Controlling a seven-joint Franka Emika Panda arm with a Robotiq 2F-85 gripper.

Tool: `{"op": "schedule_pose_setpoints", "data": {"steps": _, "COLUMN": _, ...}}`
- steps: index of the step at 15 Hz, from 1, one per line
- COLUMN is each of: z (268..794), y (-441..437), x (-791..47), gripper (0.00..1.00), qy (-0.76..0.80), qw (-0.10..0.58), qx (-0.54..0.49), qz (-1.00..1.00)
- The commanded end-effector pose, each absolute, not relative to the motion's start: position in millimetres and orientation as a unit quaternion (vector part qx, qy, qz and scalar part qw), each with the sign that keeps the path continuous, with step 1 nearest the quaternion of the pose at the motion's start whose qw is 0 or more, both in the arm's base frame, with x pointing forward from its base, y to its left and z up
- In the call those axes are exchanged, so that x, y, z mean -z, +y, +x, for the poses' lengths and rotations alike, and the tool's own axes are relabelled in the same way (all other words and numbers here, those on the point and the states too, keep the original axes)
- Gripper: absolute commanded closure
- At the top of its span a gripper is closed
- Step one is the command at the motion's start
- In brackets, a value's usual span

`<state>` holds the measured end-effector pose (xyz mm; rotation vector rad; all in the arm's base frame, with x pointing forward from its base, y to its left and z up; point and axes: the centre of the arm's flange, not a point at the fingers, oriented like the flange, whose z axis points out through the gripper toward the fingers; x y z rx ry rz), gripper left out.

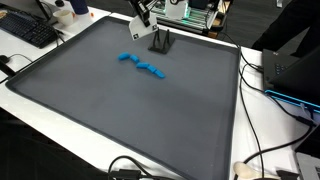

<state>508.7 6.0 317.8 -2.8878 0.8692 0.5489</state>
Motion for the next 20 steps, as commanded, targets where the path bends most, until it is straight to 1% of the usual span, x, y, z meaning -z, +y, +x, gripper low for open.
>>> {"op": "schedule_pose_setpoints", "data": {"steps": 1, "z": 476.4, "y": 12.0, "x": -323.7, "gripper": 0.99, "qy": 0.352, "qw": 0.067, "qx": -0.174, "qz": -0.917}}
{"op": "schedule_pose_setpoints", "data": {"steps": 13, "z": 445.3, "y": 26.5, "x": -282.4, "gripper": 0.99, "qy": 0.479, "qw": 0.117, "qx": -0.186, "qz": -0.850}}
{"op": "schedule_pose_setpoints", "data": {"steps": 18, "z": 431.7, "y": 24.3, "x": -267.2, "gripper": 0.99, "qy": 0.524, "qw": 0.122, "qx": -0.167, "qz": -0.826}}
{"op": "schedule_pose_setpoints", "data": {"steps": 20, "z": 429.6, "y": 24.3, "x": -261.5, "gripper": 0.99, "qy": 0.541, "qw": 0.114, "qx": -0.153, "qz": -0.819}}
